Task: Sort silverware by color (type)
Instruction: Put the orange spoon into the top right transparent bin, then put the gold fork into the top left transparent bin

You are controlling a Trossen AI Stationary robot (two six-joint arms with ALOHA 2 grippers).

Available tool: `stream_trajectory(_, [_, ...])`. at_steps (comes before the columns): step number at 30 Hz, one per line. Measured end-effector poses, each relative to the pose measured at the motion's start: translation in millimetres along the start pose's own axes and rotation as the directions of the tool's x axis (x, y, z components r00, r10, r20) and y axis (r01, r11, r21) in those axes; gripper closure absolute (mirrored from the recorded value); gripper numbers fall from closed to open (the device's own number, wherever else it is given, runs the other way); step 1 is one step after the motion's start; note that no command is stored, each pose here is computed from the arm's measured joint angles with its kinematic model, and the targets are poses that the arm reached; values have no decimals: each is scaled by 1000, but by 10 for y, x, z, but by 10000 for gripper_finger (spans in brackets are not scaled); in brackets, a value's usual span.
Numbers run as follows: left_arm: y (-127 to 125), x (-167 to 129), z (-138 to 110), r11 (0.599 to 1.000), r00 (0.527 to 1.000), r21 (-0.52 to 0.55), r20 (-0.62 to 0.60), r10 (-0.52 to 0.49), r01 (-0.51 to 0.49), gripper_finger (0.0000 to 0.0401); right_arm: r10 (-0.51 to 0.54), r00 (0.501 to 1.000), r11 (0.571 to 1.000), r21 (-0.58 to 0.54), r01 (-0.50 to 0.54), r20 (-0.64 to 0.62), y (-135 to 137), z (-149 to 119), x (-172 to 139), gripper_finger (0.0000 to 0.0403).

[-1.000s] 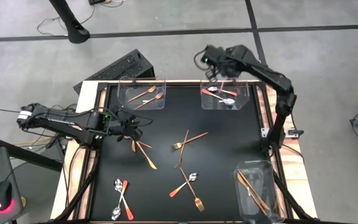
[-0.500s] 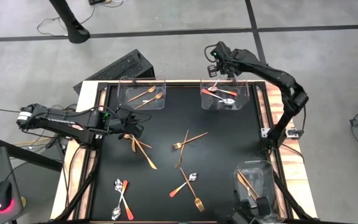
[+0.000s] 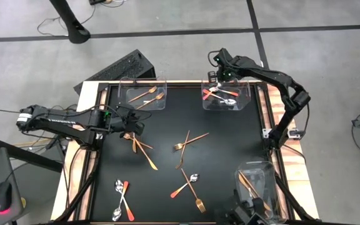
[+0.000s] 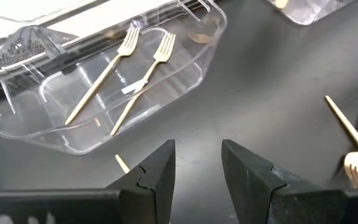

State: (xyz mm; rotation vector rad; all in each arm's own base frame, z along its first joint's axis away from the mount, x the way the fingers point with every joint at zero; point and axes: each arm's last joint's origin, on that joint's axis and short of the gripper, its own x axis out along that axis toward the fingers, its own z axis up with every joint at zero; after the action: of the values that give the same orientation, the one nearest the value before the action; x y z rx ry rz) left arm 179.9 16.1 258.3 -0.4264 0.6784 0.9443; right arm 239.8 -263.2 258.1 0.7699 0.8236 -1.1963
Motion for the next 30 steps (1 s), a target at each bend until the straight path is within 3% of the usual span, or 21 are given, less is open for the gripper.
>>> stream_trajectory(6, [0, 2, 0, 1000, 1000, 9, -7, -5, 5, 283, -25, 998, 998, -63, 22, -56, 11, -78, -11, 205])
stream_trajectory(10, [-9, 1, -11, 999, 998, 9, -42, -36, 36, 283, -27, 996, 992, -127, 16, -83, 80, -168, -87, 173])
stream_trajectory(21, [-13, 1, -14, 999, 997, 8, -55, -48, 48, 283, 166, 986, 944, -283, -168, -31, 421, -417, -634, 187])
stream_trajectory(30, [-27, 1, 35, 1000, 999, 24, 41, -13, 12, 283, 291, 953, 896, -326, -301, -82, 746, -765, -915, 195])
